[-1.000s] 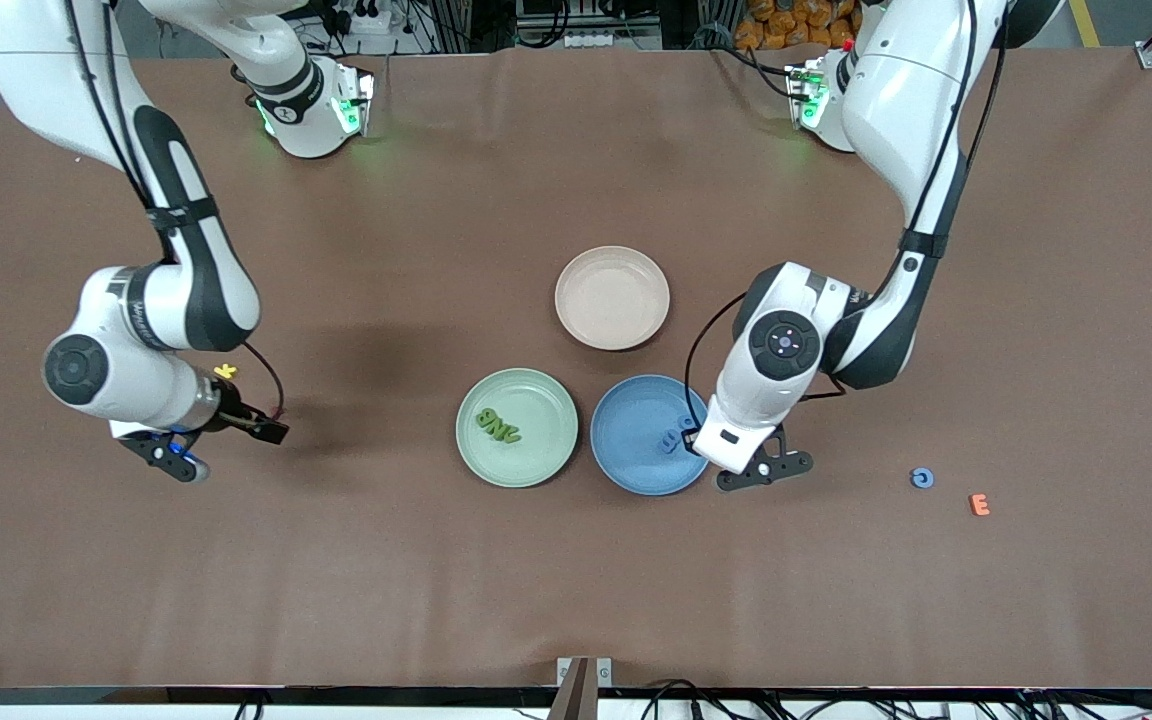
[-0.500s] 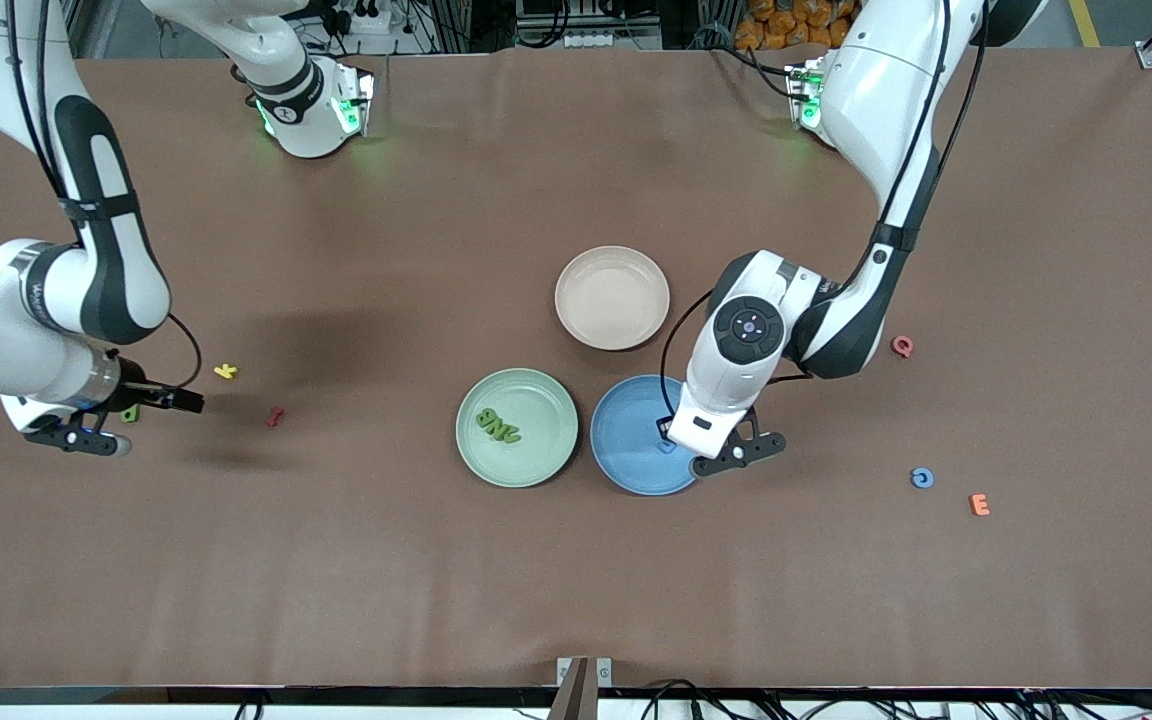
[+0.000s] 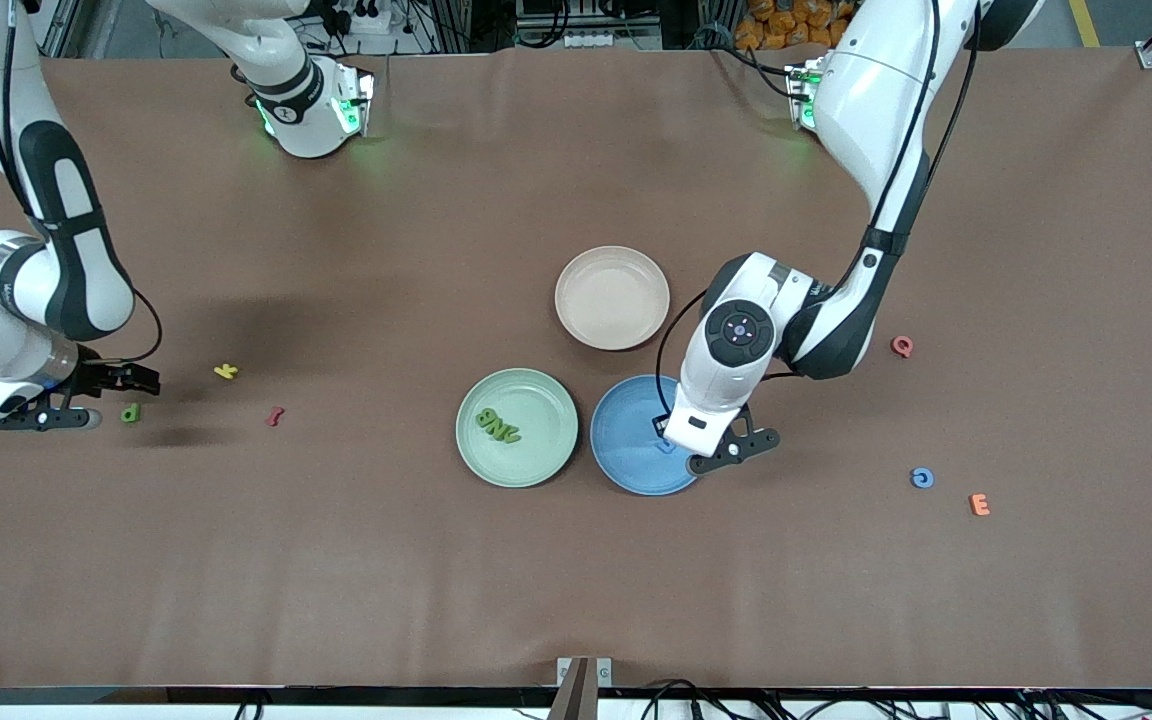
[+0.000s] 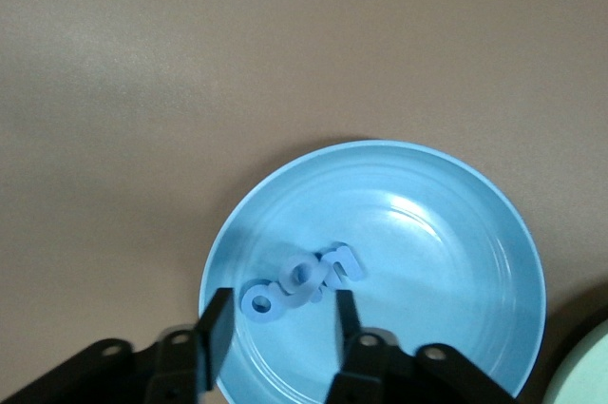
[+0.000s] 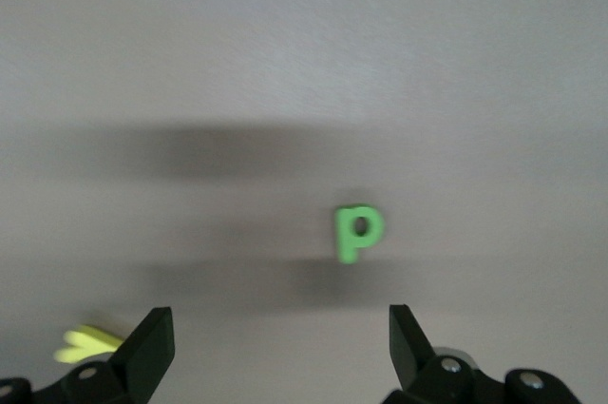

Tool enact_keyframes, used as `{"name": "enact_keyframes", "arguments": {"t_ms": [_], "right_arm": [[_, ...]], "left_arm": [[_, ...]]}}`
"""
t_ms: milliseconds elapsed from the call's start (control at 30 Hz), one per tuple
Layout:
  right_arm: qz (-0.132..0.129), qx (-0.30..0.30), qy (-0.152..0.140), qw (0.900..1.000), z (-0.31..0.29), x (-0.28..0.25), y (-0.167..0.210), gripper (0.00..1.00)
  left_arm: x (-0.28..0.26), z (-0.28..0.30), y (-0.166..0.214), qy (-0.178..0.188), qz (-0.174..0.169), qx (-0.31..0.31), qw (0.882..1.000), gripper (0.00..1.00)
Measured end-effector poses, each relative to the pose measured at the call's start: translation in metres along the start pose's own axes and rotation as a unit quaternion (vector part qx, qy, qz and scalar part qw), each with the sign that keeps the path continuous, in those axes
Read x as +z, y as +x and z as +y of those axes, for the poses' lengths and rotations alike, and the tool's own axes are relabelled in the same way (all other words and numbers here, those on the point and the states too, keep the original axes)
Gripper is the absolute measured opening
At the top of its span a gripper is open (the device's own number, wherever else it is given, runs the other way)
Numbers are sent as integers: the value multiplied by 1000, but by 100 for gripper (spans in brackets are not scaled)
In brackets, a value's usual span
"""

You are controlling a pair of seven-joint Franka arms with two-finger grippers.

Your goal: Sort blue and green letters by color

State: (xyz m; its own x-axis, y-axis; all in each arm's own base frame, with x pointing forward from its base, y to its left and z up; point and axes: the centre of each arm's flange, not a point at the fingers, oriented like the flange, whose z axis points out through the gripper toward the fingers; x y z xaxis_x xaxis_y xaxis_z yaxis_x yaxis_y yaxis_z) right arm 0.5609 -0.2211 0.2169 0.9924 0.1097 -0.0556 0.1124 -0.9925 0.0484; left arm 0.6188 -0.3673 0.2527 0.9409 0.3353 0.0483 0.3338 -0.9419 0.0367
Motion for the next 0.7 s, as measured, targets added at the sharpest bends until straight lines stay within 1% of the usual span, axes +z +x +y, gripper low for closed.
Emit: {"name": "enact_keyframes", "arguments": {"t_ms": [167,200,467,700], "right_arm": [[2,-26,8,1000,10,12,0,100],[4,-30,9,999,12,14,1,100],[16,-46,16,999,18,27,18,100],[18,-48,11,999,23,31,27,98]], "left_arm": [[0,-1,1,0,0,-1,1000,71],[0,-1,1,0,0,-1,1000,74],[-1,-7,9,1,2,0,1000,73],[-2,-35,41,3,5,29,1000,73]]}}
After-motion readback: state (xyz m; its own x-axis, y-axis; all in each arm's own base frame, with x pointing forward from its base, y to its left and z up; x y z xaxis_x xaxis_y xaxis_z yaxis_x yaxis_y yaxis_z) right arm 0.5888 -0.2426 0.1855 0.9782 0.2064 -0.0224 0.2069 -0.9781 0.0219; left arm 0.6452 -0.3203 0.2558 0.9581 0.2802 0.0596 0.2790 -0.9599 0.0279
